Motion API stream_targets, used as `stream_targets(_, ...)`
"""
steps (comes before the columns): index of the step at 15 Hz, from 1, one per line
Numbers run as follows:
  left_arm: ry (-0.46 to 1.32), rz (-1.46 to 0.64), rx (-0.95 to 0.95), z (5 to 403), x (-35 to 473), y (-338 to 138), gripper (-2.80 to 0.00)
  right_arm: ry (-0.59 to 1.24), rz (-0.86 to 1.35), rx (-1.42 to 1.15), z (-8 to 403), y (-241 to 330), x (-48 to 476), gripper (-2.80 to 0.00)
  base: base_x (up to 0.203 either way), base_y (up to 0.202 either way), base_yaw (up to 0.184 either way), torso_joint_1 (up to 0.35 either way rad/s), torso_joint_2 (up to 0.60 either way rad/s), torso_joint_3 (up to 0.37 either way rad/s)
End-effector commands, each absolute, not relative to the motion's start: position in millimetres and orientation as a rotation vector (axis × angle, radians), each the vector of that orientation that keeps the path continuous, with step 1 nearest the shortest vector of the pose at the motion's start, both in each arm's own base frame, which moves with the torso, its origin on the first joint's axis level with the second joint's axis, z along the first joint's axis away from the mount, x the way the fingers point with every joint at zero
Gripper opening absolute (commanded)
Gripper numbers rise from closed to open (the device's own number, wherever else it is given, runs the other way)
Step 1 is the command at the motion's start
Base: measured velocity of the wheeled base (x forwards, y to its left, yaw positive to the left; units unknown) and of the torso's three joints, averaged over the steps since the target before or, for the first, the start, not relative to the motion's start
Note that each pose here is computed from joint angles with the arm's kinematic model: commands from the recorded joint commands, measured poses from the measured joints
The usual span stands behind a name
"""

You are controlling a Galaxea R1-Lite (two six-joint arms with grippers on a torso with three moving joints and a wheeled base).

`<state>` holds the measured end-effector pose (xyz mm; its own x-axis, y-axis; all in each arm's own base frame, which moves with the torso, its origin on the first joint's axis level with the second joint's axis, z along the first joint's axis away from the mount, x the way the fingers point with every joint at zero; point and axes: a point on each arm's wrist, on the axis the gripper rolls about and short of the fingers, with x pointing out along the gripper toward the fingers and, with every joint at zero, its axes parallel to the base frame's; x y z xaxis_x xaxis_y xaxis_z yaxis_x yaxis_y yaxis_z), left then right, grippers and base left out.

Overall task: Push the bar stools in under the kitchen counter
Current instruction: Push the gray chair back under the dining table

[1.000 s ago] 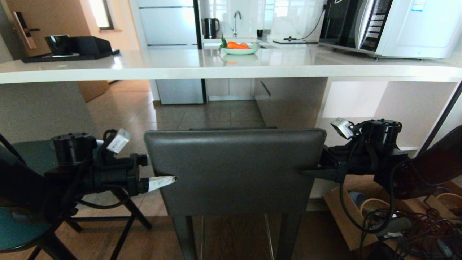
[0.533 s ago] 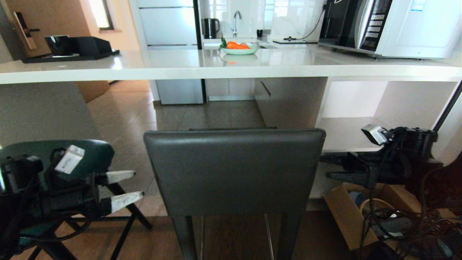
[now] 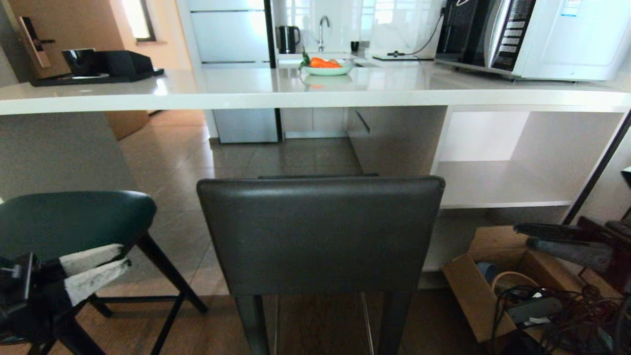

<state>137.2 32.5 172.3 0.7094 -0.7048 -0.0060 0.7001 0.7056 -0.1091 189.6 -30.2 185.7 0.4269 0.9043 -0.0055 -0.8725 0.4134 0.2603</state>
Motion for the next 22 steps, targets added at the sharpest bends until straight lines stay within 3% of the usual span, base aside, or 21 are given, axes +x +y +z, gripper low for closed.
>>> stream_targets(1, -0.080, -0.836, -0.093, 209.1, 87.2, 9.6, -2.80, 0.045, 1.112, 0.171, 236.8, -13.4, 117.3, -2.80, 0.000, 0.000, 0.000, 0.000, 0.00, 0.000)
stream_targets(4, -0.057, -0.966, -0.278, 252.4, 34.6, -12.0, -2.80, 0.092, 1.124, 0.312, 275.8, 6.7, 48.2, -2.80, 0.000, 0.000, 0.000, 0.000, 0.00, 0.000)
stream_targets(6, 0.100, -1.058, -0.408, 276.4, 8.4, -20.0, -2.80, 0.149, 1.168, 0.339, 295.8, 22.1, 4.9, -2.80, 0.000, 0.000, 0.000, 0.000, 0.00, 0.000)
stream_targets(11, 0.317, -1.440, -0.453, 296.5, -50.6, -18.4, -2.80, 0.208, 1.323, 0.332, 325.1, 41.0, -79.0, -2.80, 0.000, 0.000, 0.000, 0.000, 0.00, 0.000)
stream_targets(14, 0.264, -1.425, -0.419, 290.7, -80.5, -19.0, -2.80, 0.179, 1.415, 0.274, 317.4, 39.4, -117.9, -2.80, 0.000, 0.000, 0.000, 0.000, 0.00, 0.000)
stream_targets(17, 0.276, -1.546, -0.369, 283.1, -112.4, -10.1, -2.80, 0.200, 1.557, 0.265, 322.0, 23.2, -169.5, -2.80, 0.000, 0.000, 0.000, 0.000, 0.00, 0.000)
stream_targets(20, 0.256, -1.498, -0.395, 284.7, -116.9, -10.4, -2.80, 0.151, 1.565, 0.215, 284.7, 23.4, -211.0, -2.80, 0.000, 0.000, 0.000, 0.000, 0.00, 0.000)
stream_targets(22, 0.197, -1.408, -0.405, 286.4, -119.3, -15.9, -2.80, 0.209, 1.563, 0.273, 267.6, 22.8, -206.6, -2.80, 0.000, 0.000, 0.000, 0.000, 0.00, 0.000)
